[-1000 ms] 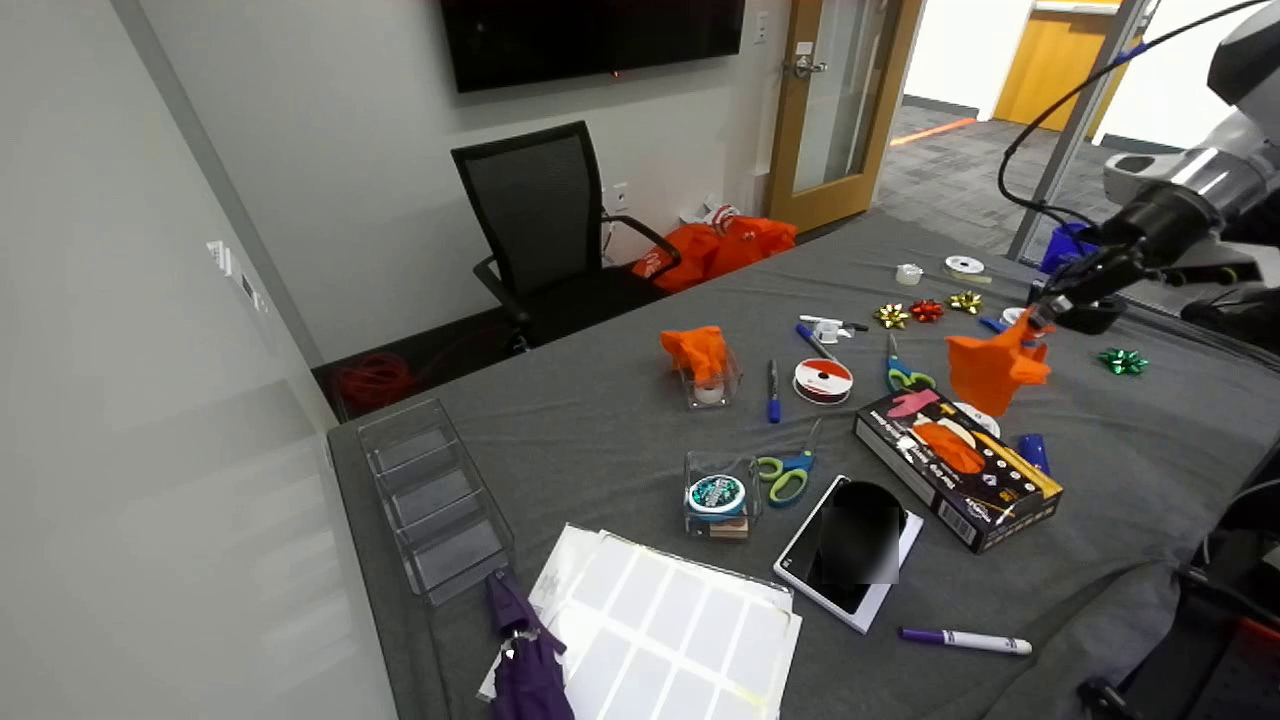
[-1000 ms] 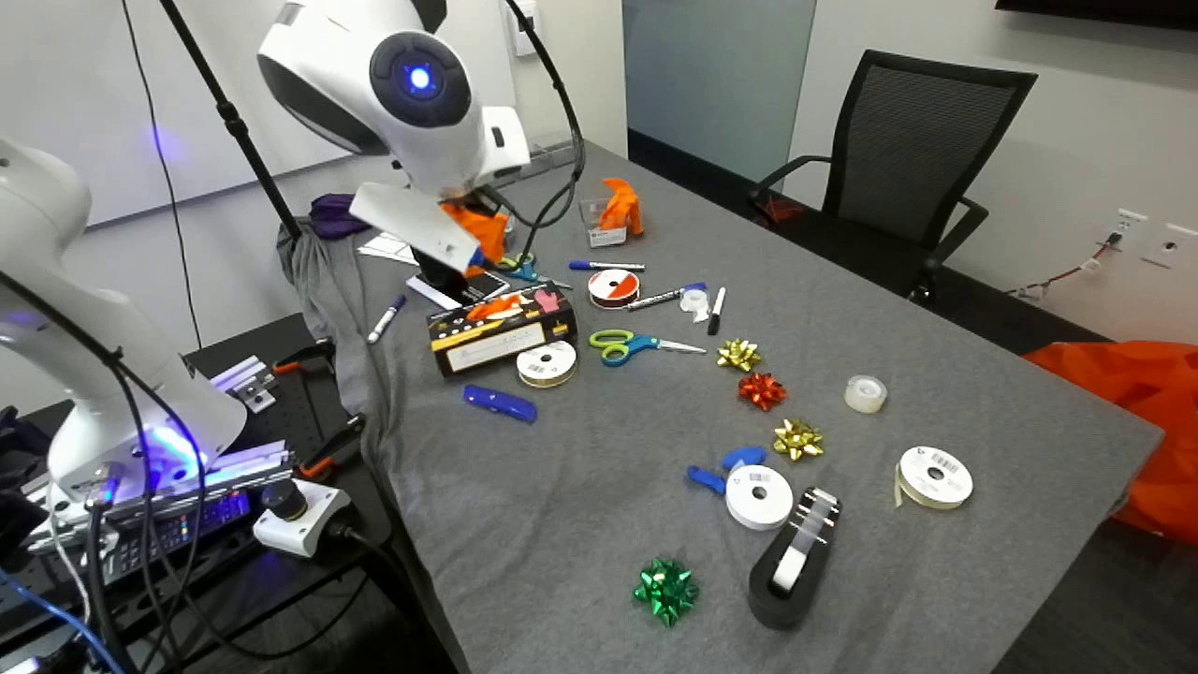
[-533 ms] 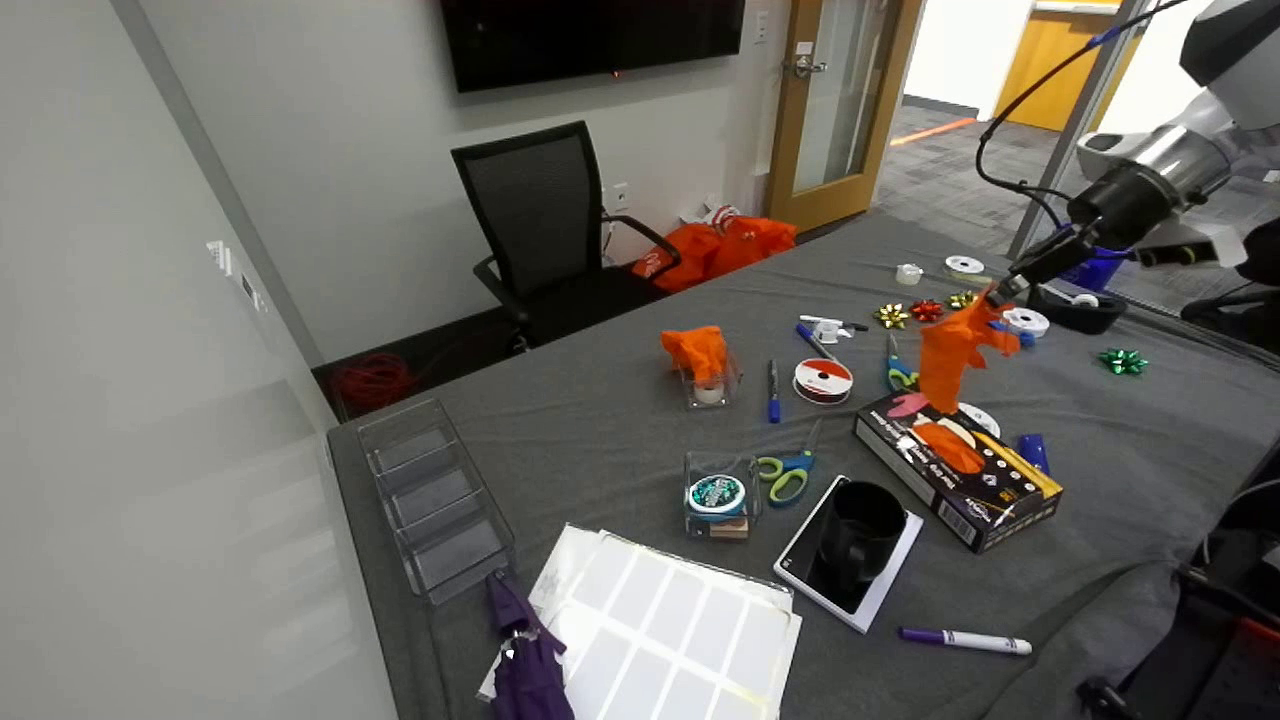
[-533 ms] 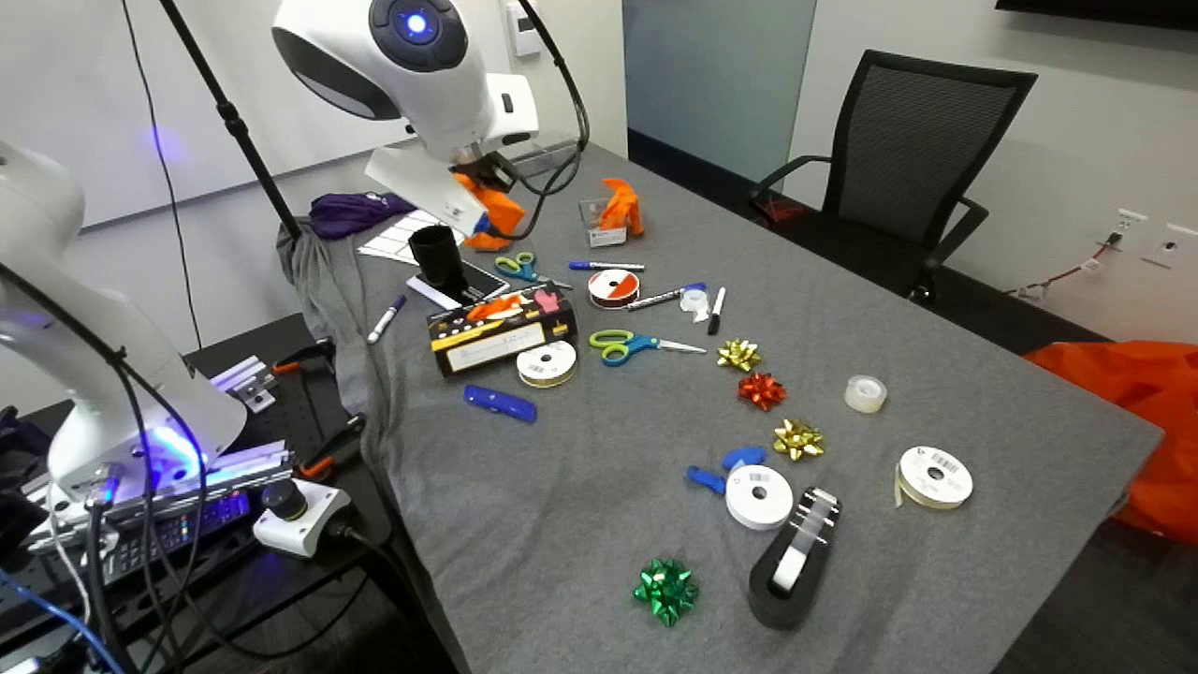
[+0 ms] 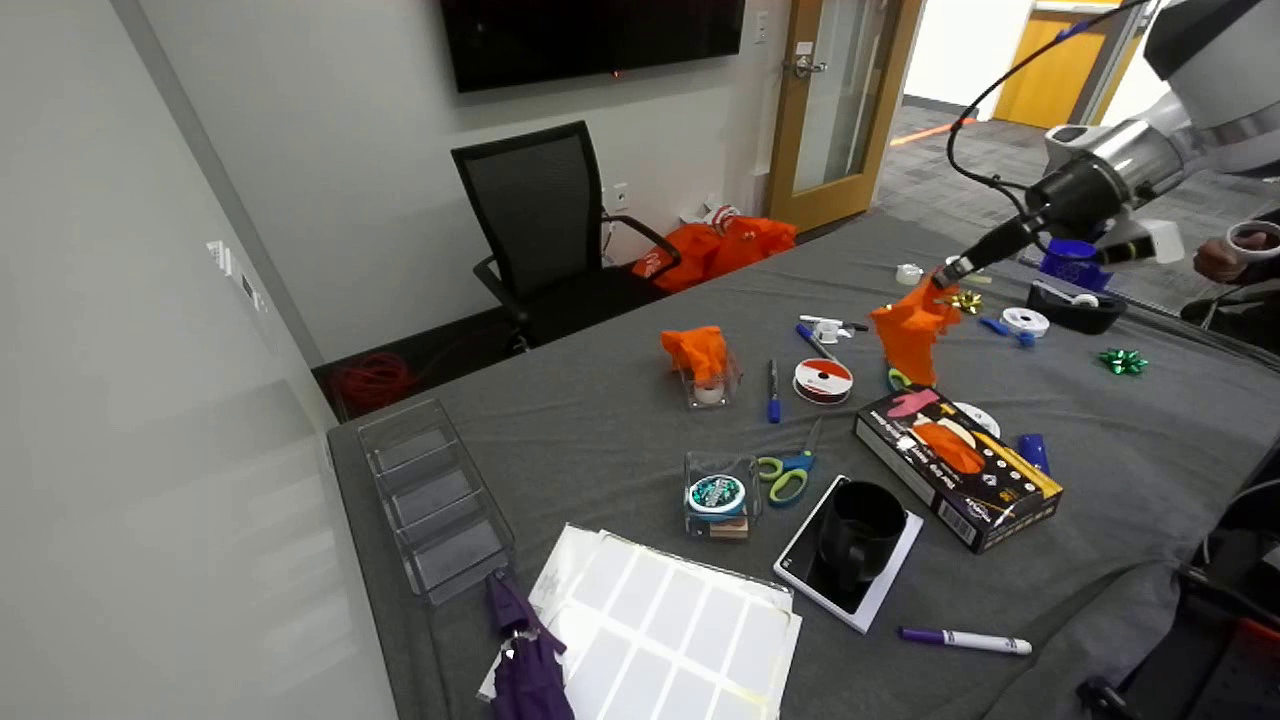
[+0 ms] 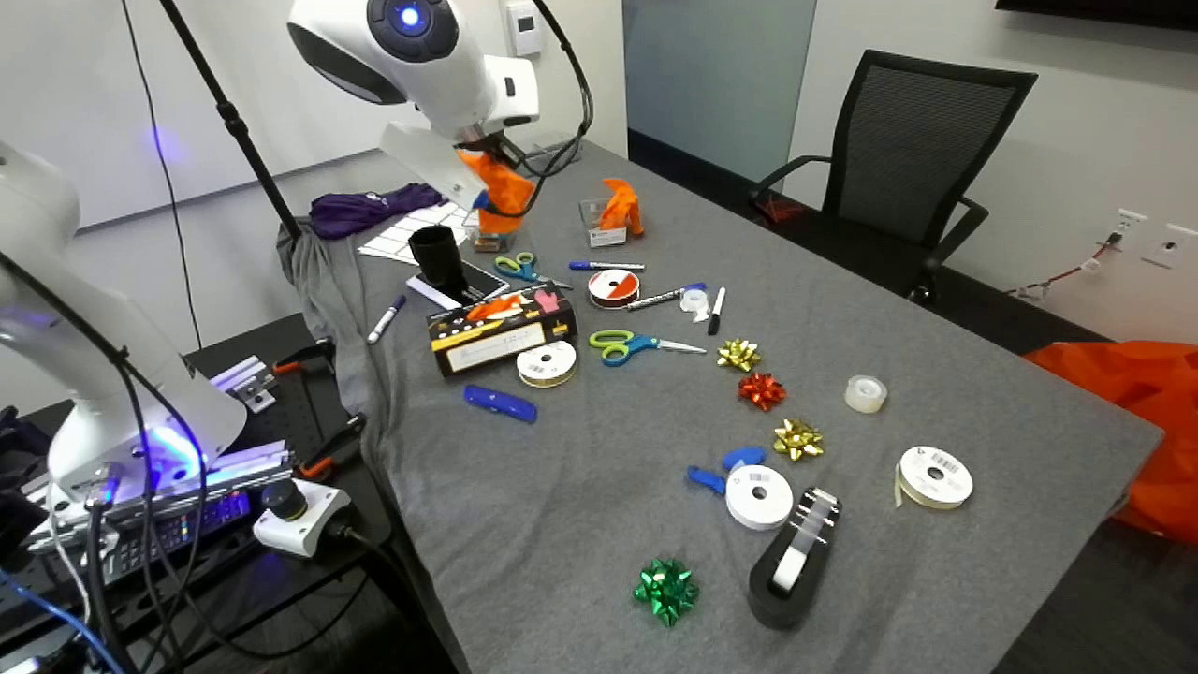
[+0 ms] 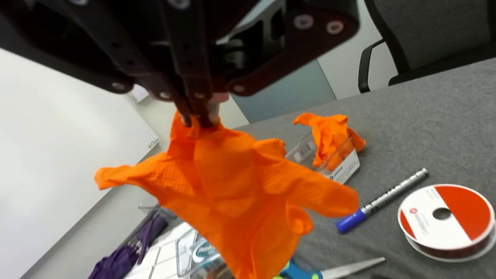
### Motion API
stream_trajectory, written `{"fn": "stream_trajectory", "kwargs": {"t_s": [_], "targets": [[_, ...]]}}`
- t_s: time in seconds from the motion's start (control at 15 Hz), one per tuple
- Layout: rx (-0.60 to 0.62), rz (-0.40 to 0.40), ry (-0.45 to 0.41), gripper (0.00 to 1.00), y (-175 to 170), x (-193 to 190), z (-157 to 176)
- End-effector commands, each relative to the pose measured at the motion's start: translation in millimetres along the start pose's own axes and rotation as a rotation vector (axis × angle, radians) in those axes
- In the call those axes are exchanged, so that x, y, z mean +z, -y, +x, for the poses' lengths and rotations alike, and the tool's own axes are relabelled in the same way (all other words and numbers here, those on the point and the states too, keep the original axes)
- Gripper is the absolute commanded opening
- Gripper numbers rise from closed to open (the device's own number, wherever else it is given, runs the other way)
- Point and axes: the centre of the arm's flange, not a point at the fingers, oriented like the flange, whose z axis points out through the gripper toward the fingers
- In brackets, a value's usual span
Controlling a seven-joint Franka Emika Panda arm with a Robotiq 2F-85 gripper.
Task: Pick up an orange wipe and put it on the clear bowl
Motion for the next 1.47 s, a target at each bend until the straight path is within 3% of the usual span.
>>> {"fn": "stream_trajectory", "kwargs": {"t_s": [0.0,0.33,0.73,1.0,1.4], "targets": [[0.098,-0.041,-0.122,0.0,14.6,52.1,44.5],[0.245,-0.147,-0.27,0.0,23.8,108.7,91.7],[0.394,-0.303,-0.358,0.0,-13.3,150.9,124.9],[0.451,-0.293,-0.326,0.0,-25.6,181.8,125.8],[0.482,-0.225,-0.275,0.0,-19.6,225.8,95.6]]}}
